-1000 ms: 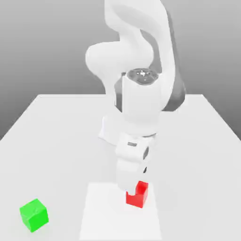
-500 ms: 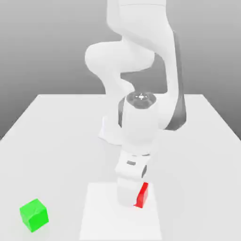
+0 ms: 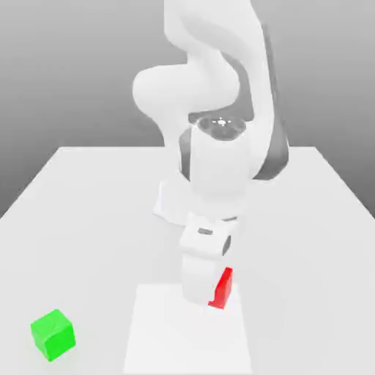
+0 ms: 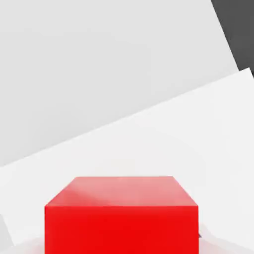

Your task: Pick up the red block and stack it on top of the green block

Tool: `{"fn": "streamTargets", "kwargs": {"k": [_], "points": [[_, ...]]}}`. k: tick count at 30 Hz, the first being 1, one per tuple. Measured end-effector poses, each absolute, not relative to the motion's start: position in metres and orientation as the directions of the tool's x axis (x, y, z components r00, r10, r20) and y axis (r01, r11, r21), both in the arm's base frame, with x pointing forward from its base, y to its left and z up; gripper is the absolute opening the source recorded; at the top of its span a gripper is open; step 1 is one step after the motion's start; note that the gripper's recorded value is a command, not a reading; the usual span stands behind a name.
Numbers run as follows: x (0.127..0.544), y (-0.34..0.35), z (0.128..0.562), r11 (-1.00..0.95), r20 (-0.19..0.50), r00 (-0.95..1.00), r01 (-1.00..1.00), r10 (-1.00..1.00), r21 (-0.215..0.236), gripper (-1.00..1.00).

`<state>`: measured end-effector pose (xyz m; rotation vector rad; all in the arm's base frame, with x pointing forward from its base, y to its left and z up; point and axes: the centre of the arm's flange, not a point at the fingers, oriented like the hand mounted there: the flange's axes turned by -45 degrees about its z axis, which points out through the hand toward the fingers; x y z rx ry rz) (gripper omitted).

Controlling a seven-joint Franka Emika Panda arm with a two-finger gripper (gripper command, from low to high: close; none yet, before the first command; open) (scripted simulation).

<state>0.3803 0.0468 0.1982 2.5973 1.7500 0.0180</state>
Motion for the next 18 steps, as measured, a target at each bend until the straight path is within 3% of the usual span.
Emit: {"fn": "streamTargets", "kwargs": {"k": [5,10,14,18], "points": [[0.374,0.047,0.208,-0.379,0.0,0.379,0.925,0.925,0.002,-1.0],[0.394,0.038,0.218,-0.437,-0.012,0.437,0.899,0.899,0.009,-1.0],[0.414,-0.052,0.226,-0.653,-0.018,0.653,0.757,0.757,0.016,-1.0],[0.427,-0.098,0.234,-0.753,-0.02,0.754,0.657,0.657,0.019,-1.0]]}}
